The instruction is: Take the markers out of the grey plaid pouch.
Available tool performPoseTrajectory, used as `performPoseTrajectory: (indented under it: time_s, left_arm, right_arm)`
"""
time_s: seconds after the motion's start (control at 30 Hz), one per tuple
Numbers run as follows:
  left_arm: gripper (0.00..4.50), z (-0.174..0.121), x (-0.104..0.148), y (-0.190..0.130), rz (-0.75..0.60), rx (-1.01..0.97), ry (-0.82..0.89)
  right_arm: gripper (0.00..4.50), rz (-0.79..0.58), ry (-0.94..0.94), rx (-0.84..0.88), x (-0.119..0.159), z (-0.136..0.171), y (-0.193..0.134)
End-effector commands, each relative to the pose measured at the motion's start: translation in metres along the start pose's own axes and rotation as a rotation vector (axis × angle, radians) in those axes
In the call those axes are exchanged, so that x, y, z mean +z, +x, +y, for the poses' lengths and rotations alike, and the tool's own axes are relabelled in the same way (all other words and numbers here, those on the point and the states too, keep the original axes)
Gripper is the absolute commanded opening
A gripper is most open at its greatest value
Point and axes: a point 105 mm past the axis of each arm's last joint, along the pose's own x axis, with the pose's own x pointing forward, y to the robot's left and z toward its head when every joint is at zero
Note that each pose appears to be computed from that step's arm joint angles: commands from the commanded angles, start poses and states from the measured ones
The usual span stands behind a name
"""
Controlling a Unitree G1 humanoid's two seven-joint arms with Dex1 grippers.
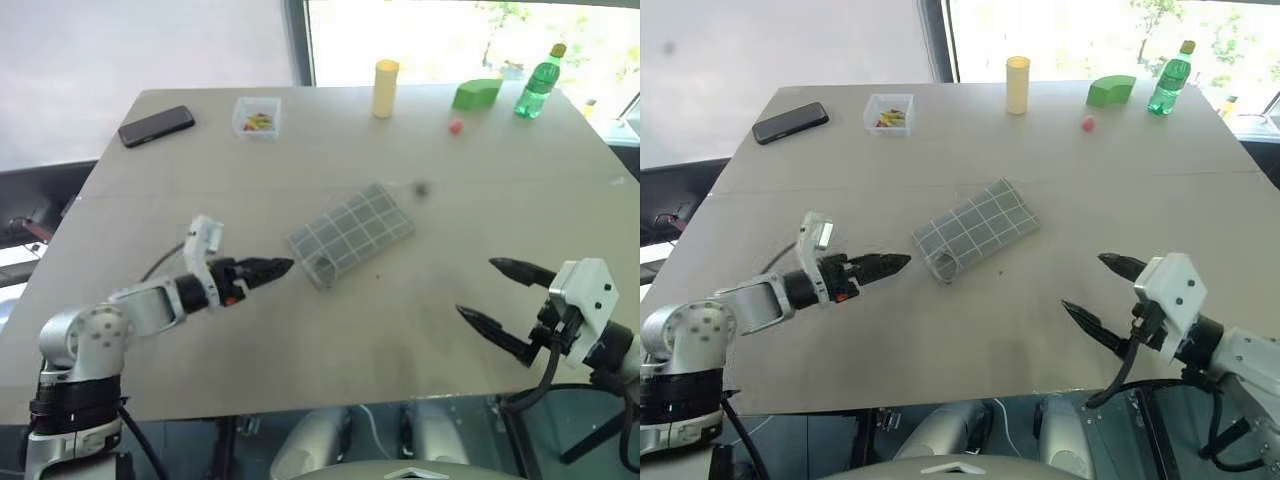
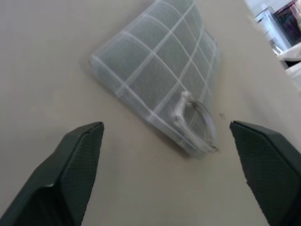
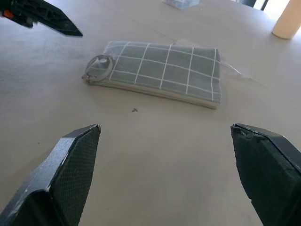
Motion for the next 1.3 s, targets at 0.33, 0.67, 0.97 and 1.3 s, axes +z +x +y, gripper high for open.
performPoseTrajectory:
  time_s: [0.33,0.67,0.97,1.3]
  left_arm:
    - [4.43,-0.008,-0.026,0.033,-0.123,-0.097,1.524]
    - [4.43,-0.01,-0.024,0.066,-0.247,-0.08,1.648]
    - [4.43,-0.022,-0.028,0.06,-0.289,-0.202,1.588]
    - [4.43,-0.029,-0.013,0.071,-0.254,-0.296,1.601]
  right_arm:
    - [4.5,-0.044,-0.039,-0.044,0.005,0.014,-0.002]
    - [4.5,-0.054,-0.039,-0.072,0.005,0.021,0.0]
    - [4.5,-0.045,-0.054,-0.101,0.007,0.019,-0.004]
    - [4.5,-0.045,-0.041,-0.112,0.007,0.024,-0.003]
